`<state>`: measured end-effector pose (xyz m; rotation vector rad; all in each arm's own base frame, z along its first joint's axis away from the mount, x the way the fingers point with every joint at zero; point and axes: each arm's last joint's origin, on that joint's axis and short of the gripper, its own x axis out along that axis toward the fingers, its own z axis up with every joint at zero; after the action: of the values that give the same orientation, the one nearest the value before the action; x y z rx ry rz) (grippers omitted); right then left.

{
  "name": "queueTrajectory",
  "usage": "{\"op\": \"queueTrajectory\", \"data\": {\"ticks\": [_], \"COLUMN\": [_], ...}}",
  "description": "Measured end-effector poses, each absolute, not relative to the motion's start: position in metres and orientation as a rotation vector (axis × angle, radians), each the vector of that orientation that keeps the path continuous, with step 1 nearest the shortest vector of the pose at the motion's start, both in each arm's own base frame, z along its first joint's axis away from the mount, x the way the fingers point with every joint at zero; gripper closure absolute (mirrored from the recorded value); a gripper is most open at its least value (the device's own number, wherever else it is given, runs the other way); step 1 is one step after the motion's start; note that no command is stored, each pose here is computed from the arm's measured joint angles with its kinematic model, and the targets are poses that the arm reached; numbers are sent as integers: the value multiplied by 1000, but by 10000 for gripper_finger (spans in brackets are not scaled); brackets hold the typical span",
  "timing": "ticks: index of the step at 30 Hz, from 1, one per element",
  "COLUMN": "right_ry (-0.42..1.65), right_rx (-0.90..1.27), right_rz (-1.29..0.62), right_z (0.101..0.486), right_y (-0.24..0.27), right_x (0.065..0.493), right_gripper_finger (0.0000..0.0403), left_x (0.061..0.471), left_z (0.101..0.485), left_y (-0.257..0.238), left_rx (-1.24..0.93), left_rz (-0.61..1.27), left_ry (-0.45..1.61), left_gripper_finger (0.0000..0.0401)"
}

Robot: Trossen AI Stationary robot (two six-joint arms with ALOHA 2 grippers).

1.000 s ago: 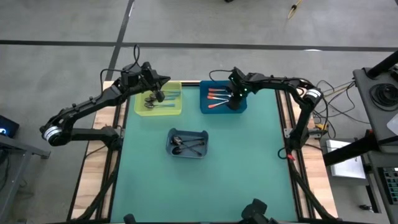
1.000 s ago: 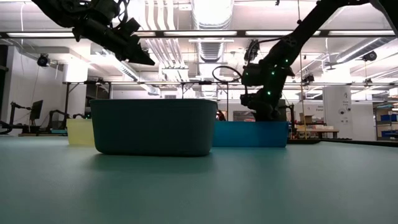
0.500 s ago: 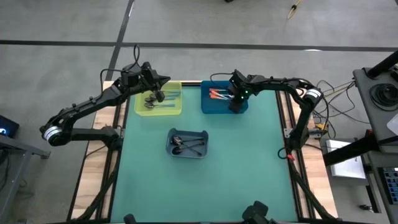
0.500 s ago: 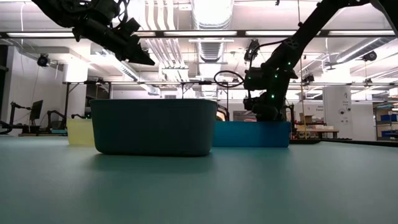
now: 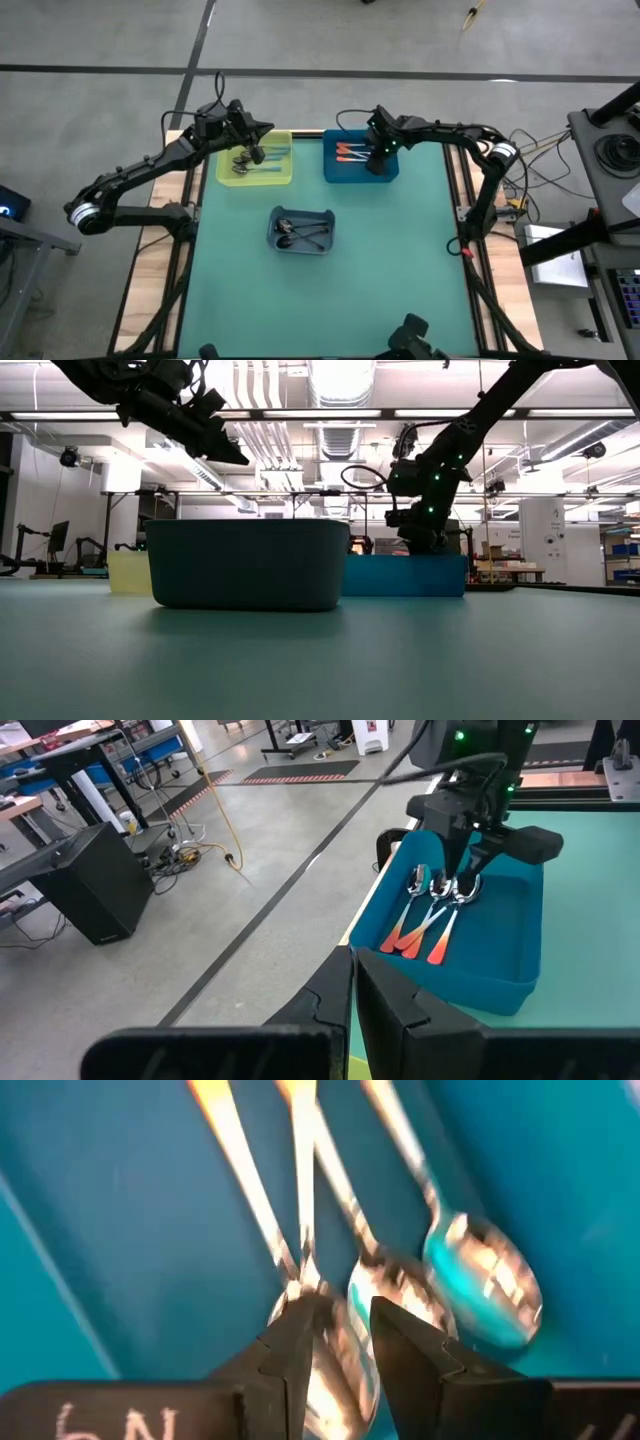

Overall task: Sort silverware by color (type)
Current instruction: Adjust the orange spoons in the blue bin

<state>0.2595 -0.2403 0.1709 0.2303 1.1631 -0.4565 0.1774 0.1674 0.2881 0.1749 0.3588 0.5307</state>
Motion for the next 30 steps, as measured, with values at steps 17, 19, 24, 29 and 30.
{"op": "queueTrajectory", "data": {"ticks": [17, 19, 24, 29, 30], "right_ry": [940, 943, 938, 936, 935], "right_rx": [178, 179, 173, 188, 199], "right_rz": [-473, -468, -429, -400, -382], "right_z": [145, 144, 144, 144, 144], "right_y": [-259, -258, -255, -254, -253], "right_x": [284, 285, 287, 288, 287], "right_gripper_finger": [307, 307, 307, 307, 307], "left_x": [177, 177, 177, 177, 177], "left_z": [288, 288, 288, 288, 288], "left_y": [167, 167, 167, 167, 167], "left_rx": [175, 175, 175, 175, 175], "left_rz": [530, 530, 531, 531, 531], "left_ry": [359, 359, 359, 359, 359], "left_gripper_finger": [401, 401, 401, 401, 401]}}
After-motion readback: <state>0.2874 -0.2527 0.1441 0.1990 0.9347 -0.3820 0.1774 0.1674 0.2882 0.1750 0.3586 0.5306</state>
